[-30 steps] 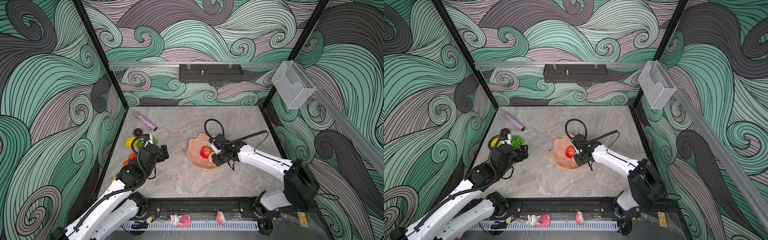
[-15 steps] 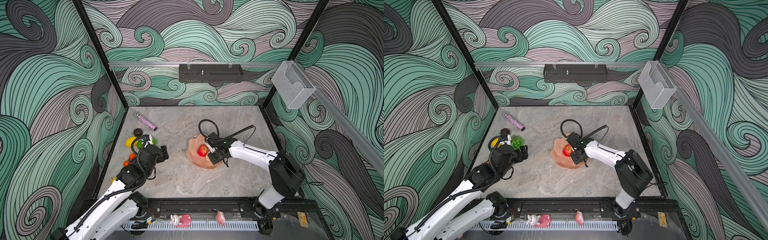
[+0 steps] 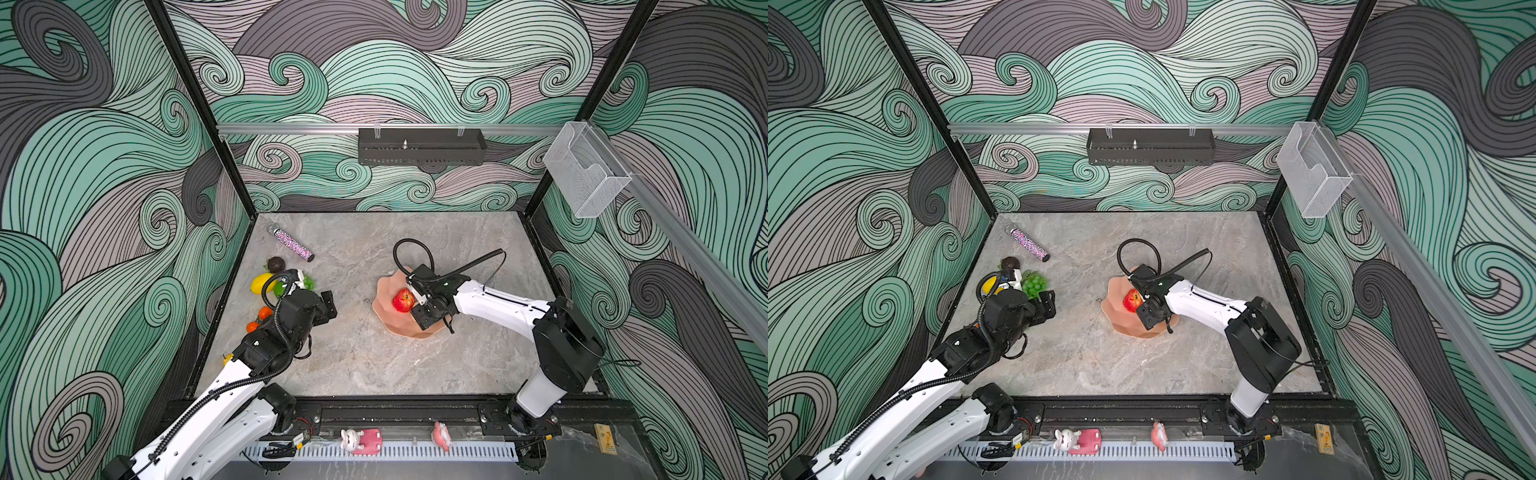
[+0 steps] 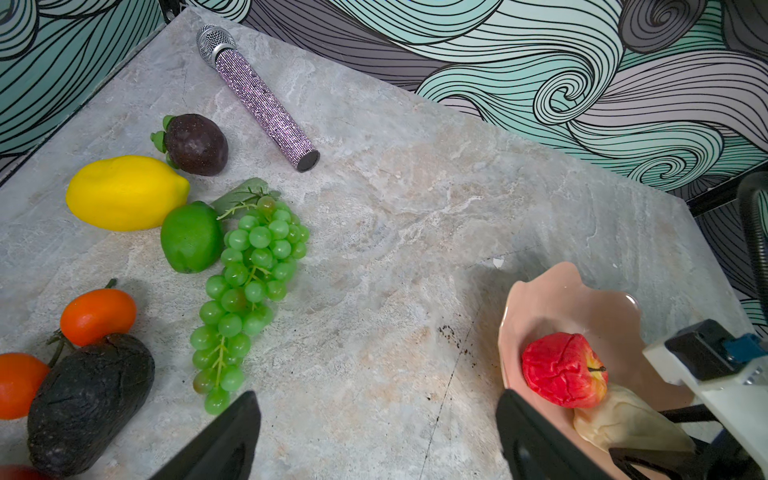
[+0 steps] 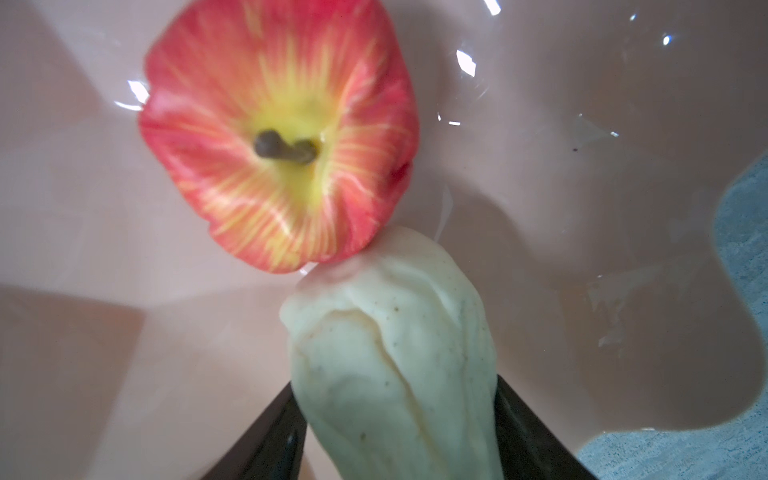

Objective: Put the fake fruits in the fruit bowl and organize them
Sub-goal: 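Set the pear beside the red apple and open the right gripper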

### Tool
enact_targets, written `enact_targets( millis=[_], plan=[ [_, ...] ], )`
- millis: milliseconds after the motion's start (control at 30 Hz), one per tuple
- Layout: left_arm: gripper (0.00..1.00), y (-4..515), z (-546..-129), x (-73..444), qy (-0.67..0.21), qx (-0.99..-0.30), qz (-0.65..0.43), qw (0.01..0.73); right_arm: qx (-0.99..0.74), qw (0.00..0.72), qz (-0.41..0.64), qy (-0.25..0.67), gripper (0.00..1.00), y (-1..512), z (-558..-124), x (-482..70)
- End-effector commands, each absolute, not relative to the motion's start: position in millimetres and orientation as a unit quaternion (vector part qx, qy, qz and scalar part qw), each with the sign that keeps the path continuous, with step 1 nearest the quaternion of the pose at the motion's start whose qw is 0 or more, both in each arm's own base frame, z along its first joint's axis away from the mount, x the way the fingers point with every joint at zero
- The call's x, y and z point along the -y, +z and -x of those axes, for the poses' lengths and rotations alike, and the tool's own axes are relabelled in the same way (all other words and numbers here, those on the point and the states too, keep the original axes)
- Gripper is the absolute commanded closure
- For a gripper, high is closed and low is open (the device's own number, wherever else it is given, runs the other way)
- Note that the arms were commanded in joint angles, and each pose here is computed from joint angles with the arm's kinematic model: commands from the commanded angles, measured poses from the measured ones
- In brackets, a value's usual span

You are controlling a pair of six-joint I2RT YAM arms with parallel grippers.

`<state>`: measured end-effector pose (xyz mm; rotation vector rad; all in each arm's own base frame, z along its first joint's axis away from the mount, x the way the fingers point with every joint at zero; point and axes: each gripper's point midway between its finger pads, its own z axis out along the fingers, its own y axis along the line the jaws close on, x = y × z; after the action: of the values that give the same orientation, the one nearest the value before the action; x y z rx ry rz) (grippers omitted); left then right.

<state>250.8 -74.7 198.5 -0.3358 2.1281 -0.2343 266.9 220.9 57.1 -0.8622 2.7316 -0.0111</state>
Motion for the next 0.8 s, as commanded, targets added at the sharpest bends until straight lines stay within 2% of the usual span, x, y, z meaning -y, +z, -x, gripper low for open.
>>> enact_targets(
  millis=[0,167,400,633,767],
  plan=[
    [0.09,200.7,-252.4,71.1,-0.092,-0.866,0.147,0.468,-0.941,0.151,0.302,-0.005,0.30,67.7,-270.2,-223.6],
    [0.10,198.7,-253.2,71.7,-0.091,-0.869,0.147,0.465,-0.941,0.151,0.303,0.003,0.30,69.0,-269.2,-226.4],
    [0.09,196.4,-254.6,73.2,-0.092,-0.871,0.147,0.459,-0.942,0.145,0.302,0.005,0.45,66.7,-267.7,-226.7],
    [0.09,194.4,-256.1,74.5,-0.093,-0.874,0.147,0.454,-0.941,0.133,0.310,-0.041,0.46,63.8,-272.3,-221.4],
    [0.09,194.2,-256.4,74.0,-0.093,-0.873,0.149,0.454,-0.950,0.136,0.278,-0.045,0.45,62.4,-273.8,-223.7]
  ],
)
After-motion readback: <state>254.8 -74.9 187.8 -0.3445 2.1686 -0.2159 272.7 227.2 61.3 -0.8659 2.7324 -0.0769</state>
